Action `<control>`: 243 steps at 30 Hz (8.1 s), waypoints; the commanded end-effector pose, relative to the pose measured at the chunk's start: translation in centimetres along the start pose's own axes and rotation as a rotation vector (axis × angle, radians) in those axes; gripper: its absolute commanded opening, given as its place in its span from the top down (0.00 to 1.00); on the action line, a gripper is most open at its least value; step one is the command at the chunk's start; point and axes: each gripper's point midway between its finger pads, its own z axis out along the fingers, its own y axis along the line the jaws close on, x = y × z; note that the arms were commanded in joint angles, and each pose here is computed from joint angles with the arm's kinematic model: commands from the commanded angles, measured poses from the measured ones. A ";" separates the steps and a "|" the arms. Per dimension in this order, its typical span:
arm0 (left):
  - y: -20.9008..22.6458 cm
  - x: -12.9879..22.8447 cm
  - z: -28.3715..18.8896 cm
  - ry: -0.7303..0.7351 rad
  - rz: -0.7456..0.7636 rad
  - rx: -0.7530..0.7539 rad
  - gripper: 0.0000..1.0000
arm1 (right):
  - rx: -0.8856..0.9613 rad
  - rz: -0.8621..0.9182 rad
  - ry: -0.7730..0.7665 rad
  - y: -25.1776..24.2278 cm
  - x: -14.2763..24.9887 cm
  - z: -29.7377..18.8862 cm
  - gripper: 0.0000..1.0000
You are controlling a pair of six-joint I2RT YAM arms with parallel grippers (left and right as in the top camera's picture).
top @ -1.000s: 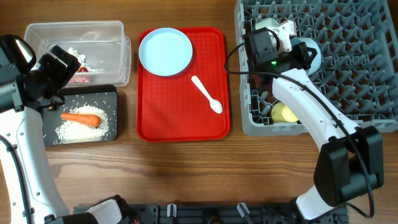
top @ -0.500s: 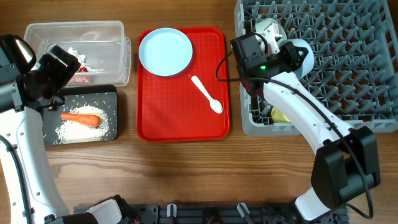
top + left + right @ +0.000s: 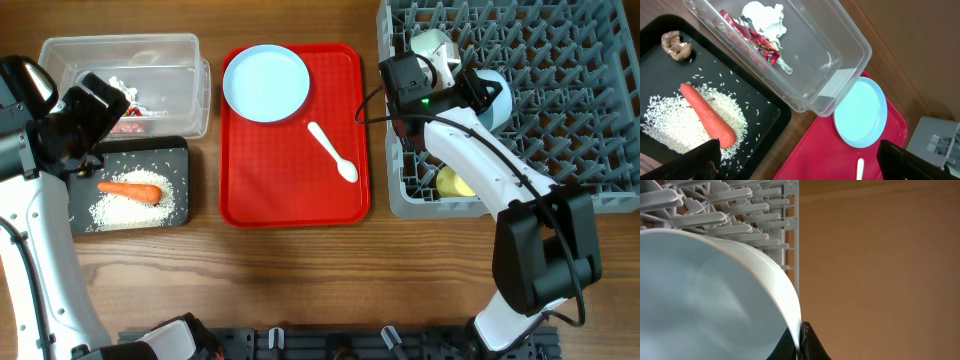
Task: Sort waste into correct bins and load items into the dishwasher rack
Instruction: 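Lower the light-blue bowl into the rack and open the right gripper, then move the right gripper back over the white plate on the red tray, then grasp the white plate's edge with the right gripper, then lift the white plate and carry it to the rack, then stand the white plate upright in the rack and release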
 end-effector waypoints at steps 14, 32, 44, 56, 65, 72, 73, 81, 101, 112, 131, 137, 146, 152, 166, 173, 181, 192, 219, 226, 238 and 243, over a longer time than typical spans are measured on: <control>0.2 -0.2 0.1 -0.002 -0.010 -0.006 0.00 | -0.023 -0.155 -0.090 2.7 -1.5 -3.3 0.76; 0.2 -0.2 0.1 -0.002 -0.010 -0.006 0.00 | -0.097 -0.128 -0.226 4.7 -4.1 -7.2 0.07; 0.2 -0.2 0.1 -0.002 -0.010 -0.006 0.00 | -0.498 0.035 -0.544 10.8 -9.7 -15.6 0.00; 0.2 -0.2 0.1 -0.002 -0.011 -0.006 0.00 | -1.293 0.142 -0.695 17.1 -9.5 -30.3 0.00; 0.2 -0.2 0.1 -0.002 -0.011 -0.006 0.00 | -1.629 0.609 -0.566 9.5 -14.0 -32.9 0.05; 0.2 -0.2 0.1 -0.002 -0.010 -0.006 0.00 | -1.613 0.662 -0.678 1.3 -17.5 -31.5 0.00; 0.2 -0.2 0.1 -0.002 -0.010 -0.006 0.00 | -1.604 0.671 -0.688 0.5 -17.8 -31.1 0.00; 0.2 -0.2 0.1 -0.002 -0.011 -0.006 0.00 | -1.645 0.697 -0.482 5.6 -20.5 -24.7 0.00; 0.2 -0.2 0.1 -0.002 -0.010 -0.006 0.00 | -1.519 0.865 0.013 24.2 -19.6 -22.3 0.30; 0.2 -0.2 0.1 -0.002 -0.010 -0.006 0.00 | -1.477 0.863 0.113 27.0 -18.1 -20.9 0.54; 0.2 -0.2 0.1 -0.002 -0.010 -0.006 0.00 | -1.516 0.865 0.112 24.9 -18.5 -19.4 0.96; 0.2 -0.2 0.1 -0.002 -0.010 -0.006 0.00 | -1.410 0.872 -0.140 16.5 -20.6 -17.5 0.96; 0.2 -0.2 0.1 -0.002 -0.011 -0.006 0.00 | -0.851 0.815 -0.435 -1.6 -17.3 -13.5 0.95; 0.2 -0.2 0.1 -0.002 -0.011 -0.006 0.00 | -0.187 0.848 -0.305 -15.2 -8.5 -8.8 0.96; 0.2 -0.2 0.1 -0.002 -0.010 -0.006 0.00 | -0.037 0.609 -0.121 -17.5 -3.9 -1.5 0.96; 0.2 -0.2 0.1 -0.002 -0.011 -0.006 0.00 | -0.032 0.597 -0.037 -17.0 -1.7 0.6 0.96; 0.2 -0.2 0.1 -0.002 -0.010 -0.006 0.00 | -0.109 0.562 0.004 -13.7 -0.9 3.3 0.96; 0.2 -0.2 0.1 -0.002 -0.010 -0.006 0.00 | -0.155 0.407 -0.149 -8.8 -4.5 6.0 0.96; 0.2 -0.2 0.1 -0.002 -0.010 -0.006 0.00 | -0.282 0.402 -0.146 -3.9 -5.1 8.1 0.03; 0.2 -0.2 0.1 -0.002 -0.011 -0.006 0.00 | -0.270 0.630 -0.099 -5.3 -4.2 7.4 0.00; 0.2 -0.2 0.1 -0.002 -0.011 -0.006 0.00 | -0.797 0.594 -0.555 -5.9 -10.1 -8.9 0.00; 0.2 -0.2 0.1 -0.002 -0.011 -0.006 0.00 | -1.265 0.367 -0.710 0.2 -10.2 -19.3 0.00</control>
